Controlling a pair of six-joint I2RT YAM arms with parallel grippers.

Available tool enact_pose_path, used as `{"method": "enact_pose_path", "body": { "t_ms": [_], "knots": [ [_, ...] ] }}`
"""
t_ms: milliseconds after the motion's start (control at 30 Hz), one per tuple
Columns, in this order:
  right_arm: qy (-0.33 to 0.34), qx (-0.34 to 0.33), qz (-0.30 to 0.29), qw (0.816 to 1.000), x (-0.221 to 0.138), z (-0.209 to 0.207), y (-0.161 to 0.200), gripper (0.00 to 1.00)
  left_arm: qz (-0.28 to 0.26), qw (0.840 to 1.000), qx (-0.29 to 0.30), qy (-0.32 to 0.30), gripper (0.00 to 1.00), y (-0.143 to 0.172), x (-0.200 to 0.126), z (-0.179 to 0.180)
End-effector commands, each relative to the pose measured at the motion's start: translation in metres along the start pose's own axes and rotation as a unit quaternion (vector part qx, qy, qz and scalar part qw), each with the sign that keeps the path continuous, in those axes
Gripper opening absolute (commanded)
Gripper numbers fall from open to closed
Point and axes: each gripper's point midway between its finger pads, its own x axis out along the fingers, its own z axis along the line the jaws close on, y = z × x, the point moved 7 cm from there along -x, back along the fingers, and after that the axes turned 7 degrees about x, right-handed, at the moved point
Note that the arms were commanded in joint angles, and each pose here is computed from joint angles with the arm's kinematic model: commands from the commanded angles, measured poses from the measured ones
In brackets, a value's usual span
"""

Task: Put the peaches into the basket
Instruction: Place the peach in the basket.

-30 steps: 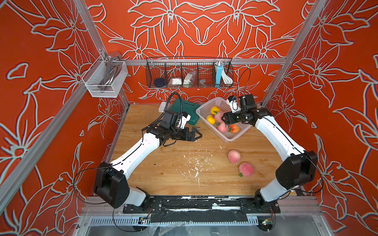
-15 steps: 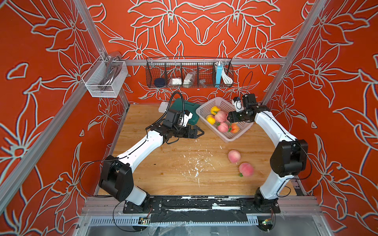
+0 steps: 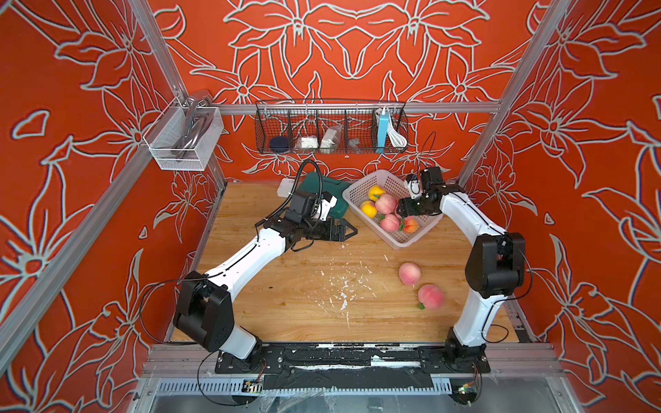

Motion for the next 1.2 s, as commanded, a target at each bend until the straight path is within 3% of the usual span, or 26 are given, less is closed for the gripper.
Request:
{"method": "enact_pose_path", "body": {
  "t_ms": [0, 1167],
  "knots": [
    [0.011, -0.004, -0.006, 1.0, 0.003, -0.005, -0.008, 0.76, -0.012, 1.0, 0.007, 0.009, 0.99, -0.01, -0.001, -0.003],
    [0.021, -0.003, 0.009, 1.0, 0.017, -0.01, -0.008, 0.83, -0.016, 1.0, 0.014, 0.012, 0.99, -0.012, -0.008, -0.009]
  ]
}}
